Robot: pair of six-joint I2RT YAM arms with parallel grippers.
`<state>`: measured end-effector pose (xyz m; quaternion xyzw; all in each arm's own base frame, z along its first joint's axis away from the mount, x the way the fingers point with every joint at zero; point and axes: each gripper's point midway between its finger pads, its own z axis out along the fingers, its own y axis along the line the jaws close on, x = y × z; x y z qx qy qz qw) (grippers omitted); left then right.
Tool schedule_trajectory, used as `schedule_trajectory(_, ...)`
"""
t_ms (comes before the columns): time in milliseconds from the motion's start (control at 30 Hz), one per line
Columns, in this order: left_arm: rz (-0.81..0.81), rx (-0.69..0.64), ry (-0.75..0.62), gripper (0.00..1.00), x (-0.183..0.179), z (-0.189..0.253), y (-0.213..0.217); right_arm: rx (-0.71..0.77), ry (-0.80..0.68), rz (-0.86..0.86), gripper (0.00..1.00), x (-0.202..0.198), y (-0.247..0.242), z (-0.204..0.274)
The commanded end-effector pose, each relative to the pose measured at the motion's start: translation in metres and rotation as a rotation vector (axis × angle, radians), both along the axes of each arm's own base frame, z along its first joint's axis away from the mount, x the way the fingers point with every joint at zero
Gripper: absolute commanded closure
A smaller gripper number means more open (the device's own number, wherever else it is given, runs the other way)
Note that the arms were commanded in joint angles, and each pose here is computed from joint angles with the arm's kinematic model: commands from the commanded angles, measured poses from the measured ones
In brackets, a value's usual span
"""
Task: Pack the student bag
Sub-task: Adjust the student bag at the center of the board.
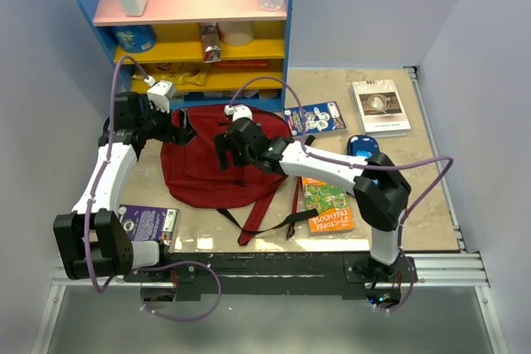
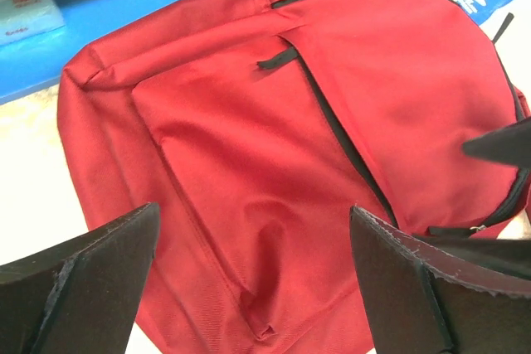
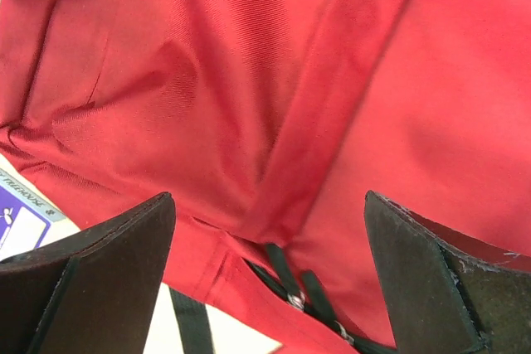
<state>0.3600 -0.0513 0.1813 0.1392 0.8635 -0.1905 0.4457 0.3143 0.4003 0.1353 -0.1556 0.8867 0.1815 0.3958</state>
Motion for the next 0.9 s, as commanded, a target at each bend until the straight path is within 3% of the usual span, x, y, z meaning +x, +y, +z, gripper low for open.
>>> schedule_trajectory(0, 0.030, 0.003, -0.024, 0.00, 0.010, 0.010, 0.011, 0.034, -0.064, -0.016, 0.02, 0.014, 0.018, 0.029)
schedule_trajectory(467, 0.060, 0.016, 0.003, 0.00, 0.010, -0.001, 0.023, 0.012, -0.054, -0.075, 0.07, 0.037, 0.047, -0.035)
schedule_trajectory(867, 0.043, 0.038, 0.024, 0.00, -0.002, -0.017, 0.023, -0.045, -0.102, -0.131, 0.12, 0.041, 0.025, -0.045)
